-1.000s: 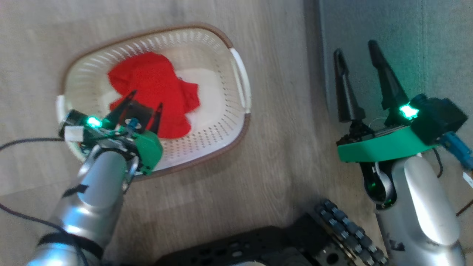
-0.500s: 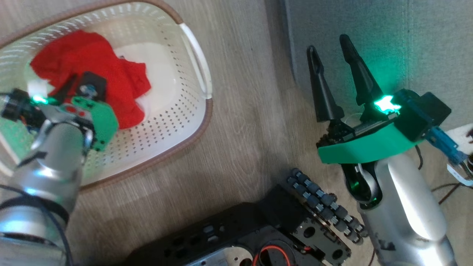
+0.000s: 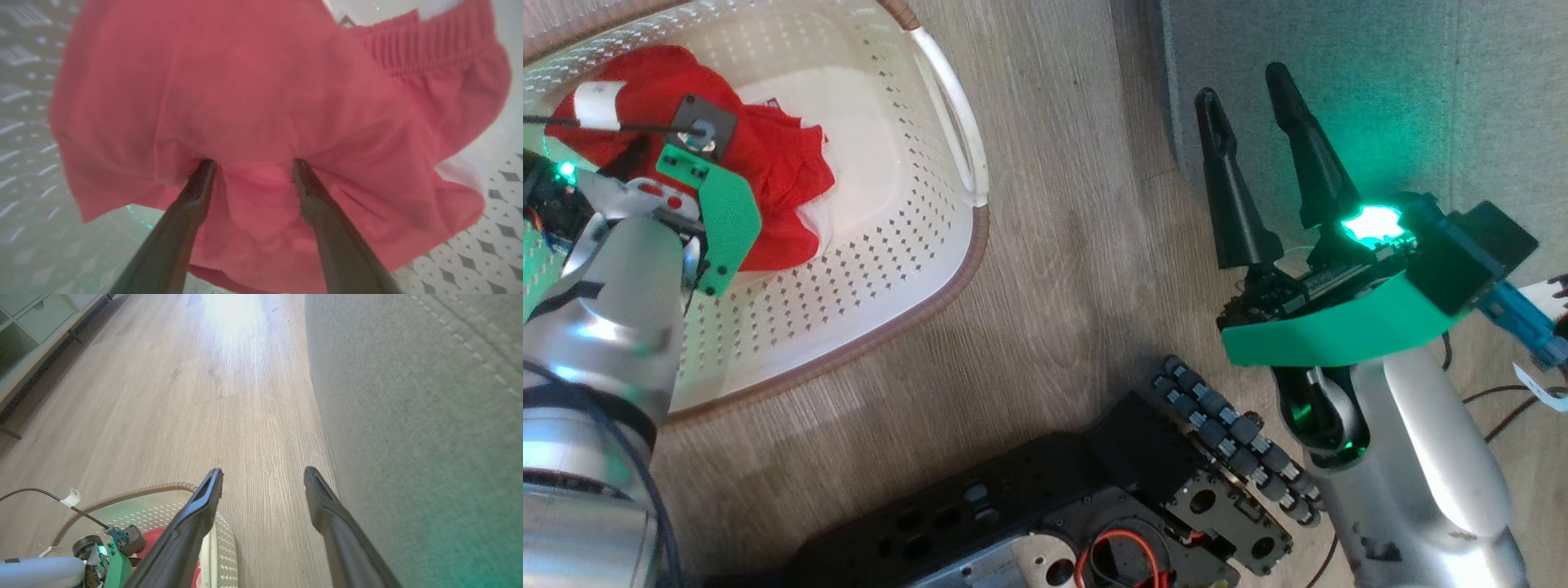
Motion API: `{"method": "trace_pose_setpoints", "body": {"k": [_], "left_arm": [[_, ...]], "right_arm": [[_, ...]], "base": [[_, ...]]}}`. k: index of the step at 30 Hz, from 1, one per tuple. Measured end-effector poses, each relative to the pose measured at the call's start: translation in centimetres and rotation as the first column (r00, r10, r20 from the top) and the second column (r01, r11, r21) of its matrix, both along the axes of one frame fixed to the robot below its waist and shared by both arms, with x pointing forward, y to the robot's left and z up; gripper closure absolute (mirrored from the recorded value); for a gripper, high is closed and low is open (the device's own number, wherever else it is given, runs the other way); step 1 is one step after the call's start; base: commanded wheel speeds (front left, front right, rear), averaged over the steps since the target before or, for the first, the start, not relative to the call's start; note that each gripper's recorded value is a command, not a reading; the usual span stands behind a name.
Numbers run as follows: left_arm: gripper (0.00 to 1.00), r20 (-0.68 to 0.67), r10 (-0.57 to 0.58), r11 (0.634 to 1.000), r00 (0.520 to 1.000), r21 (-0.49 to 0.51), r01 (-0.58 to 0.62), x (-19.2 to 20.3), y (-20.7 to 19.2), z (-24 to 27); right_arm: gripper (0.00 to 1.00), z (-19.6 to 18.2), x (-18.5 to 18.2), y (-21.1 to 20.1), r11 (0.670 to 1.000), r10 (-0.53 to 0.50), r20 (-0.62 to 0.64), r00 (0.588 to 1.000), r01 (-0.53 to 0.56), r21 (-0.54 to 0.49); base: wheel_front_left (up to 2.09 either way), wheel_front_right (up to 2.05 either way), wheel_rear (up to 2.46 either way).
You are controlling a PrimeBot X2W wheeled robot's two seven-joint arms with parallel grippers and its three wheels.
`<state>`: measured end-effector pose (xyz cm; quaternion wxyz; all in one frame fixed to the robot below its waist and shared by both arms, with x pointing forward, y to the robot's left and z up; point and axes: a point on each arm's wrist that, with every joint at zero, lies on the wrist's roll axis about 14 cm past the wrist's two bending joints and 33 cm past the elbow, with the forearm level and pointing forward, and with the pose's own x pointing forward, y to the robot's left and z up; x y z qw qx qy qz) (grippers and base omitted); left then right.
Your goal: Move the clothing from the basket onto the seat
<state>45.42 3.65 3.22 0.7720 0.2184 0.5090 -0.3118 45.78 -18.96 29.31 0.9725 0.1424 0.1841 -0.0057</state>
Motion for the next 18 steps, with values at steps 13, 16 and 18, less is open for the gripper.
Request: {"method": "trace_pose_setpoints", "body": {"k": [13,16,18], "left_arm": [[0.00,-0.063,-0.034,0.998,0.997,0.047,0.037,-0.5,0.2,-0.7],[0.03,-0.081,-0.033,0.998,0.996,0.054,0.037,-0.7,0.4,-0.8],[1.00,-0.107,-0.035,0.997,0.994,0.058,0.041,-1.1,0.5,-0.8]], "right_arm": [[0.00,-0.6,-0.1,-0.3,1.000,-0.002,-0.010,1.000,0.002,-0.023],[0.00,-0.6,-0.1,-0.3,1.000,-0.004,-0.009,1.000,0.004,-0.022],[0.00,-0.6,0.0,-0.4,1.000,-0.004,-0.009,1.000,0.004,-0.023]], "base": [[0.00,0.00,0.00],[0.00,0.00,0.00],[0.00,0.00,0.00]]}}
